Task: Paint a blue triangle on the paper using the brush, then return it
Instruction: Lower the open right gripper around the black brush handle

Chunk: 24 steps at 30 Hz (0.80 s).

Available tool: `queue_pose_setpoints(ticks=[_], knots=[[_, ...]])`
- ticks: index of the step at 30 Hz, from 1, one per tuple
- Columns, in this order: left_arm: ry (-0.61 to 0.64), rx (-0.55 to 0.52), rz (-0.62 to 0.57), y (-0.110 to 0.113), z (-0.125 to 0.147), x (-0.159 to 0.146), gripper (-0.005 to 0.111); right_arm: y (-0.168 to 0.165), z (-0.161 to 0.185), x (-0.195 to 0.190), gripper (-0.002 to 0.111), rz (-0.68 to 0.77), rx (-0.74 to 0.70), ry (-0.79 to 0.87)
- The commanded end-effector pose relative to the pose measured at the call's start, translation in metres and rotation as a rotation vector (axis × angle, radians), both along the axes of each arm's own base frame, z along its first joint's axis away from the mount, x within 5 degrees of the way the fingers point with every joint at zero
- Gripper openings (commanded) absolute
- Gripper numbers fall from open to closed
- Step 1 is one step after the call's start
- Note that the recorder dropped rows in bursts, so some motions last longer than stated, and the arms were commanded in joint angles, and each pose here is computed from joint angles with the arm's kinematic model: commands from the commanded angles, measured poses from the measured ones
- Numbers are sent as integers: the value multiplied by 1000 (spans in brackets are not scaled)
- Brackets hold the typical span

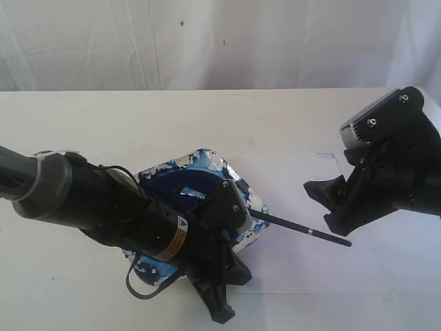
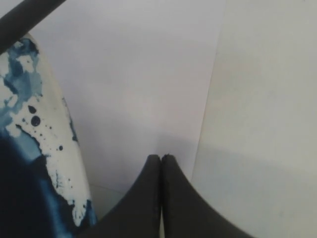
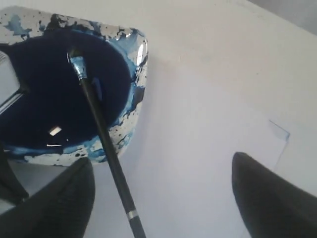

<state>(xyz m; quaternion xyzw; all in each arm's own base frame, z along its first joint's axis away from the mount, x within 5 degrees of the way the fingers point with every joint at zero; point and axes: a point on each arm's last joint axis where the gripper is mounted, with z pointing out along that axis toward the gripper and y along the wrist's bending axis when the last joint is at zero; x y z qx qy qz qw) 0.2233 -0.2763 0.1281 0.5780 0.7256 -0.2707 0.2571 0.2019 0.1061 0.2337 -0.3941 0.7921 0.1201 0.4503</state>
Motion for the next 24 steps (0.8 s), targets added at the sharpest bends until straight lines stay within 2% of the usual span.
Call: queue_pose_setpoints(ticks=[1, 4, 7, 13, 19, 24], knots=[[-3, 3, 5, 0, 1, -1, 0, 4, 2, 6, 71, 54, -124, 157], [-3, 3, 5, 0, 1, -1, 0, 1, 7, 12, 71, 36, -315, 338], [-3, 3, 5, 0, 1, -1, 0, -1, 21, 22, 71, -36, -433, 382], [-3, 3, 5, 0, 1, -1, 0, 9, 39, 27, 71, -38, -409, 389], [-3, 3, 5, 0, 1, -1, 0, 26, 17, 25, 67, 26, -450, 512], [-3, 3, 5, 0, 1, -1, 0, 41, -3, 38, 61, 57, -497, 464]])
